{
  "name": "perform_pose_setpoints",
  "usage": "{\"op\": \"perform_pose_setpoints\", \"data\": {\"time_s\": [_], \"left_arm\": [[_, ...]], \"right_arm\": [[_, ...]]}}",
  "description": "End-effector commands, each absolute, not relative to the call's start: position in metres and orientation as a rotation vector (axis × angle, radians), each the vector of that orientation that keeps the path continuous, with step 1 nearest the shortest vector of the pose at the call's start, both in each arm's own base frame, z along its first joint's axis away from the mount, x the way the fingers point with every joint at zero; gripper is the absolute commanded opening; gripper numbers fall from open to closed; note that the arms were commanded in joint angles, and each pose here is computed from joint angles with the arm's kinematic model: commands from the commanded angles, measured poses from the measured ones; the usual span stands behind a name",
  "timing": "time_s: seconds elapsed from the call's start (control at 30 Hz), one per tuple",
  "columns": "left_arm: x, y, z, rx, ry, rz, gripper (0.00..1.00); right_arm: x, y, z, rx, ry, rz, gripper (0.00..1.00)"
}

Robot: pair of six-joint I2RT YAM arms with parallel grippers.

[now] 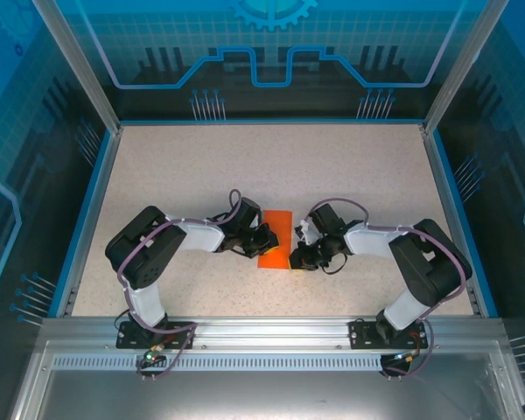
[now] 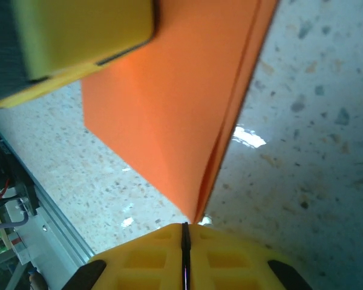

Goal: Fold a paper plane with a square sheet of paper (pick it up from the middle)
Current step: Fold the triangle a second time at the center of the table.

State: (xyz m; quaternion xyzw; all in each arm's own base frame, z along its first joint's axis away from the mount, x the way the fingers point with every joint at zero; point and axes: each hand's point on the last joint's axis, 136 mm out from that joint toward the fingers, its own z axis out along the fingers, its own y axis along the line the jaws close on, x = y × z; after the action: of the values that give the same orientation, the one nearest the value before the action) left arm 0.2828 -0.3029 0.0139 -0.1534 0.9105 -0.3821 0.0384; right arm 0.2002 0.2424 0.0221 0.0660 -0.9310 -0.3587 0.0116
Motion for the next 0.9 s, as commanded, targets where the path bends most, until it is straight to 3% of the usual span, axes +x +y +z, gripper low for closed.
{"op": "perform_pose_setpoints", "data": {"time_s": [0.0,0.2,0.6,0.87], "left_arm": [[0.270,-0.294,-0.006,-0.480,2.876,-1.071,0.10],[0.270,-0.295,-0.006,-0.475,2.878,-1.074,0.10],[0.274,-0.297,0.002,-0.454,2.855,-1.091,0.11],[0.276,-0.298,0.004,-0.442,2.852,-1.088,0.11]], "right_arm": [[0.214,0.253,0.047,0.184,-2.907,-1.218,0.10],[0.227,0.264,0.037,0.165,-2.902,-1.193,0.12],[0.193,0.233,-0.021,0.064,-2.867,-0.941,0.10],[0.214,0.251,0.021,0.133,-2.910,-1.121,0.10]]}}
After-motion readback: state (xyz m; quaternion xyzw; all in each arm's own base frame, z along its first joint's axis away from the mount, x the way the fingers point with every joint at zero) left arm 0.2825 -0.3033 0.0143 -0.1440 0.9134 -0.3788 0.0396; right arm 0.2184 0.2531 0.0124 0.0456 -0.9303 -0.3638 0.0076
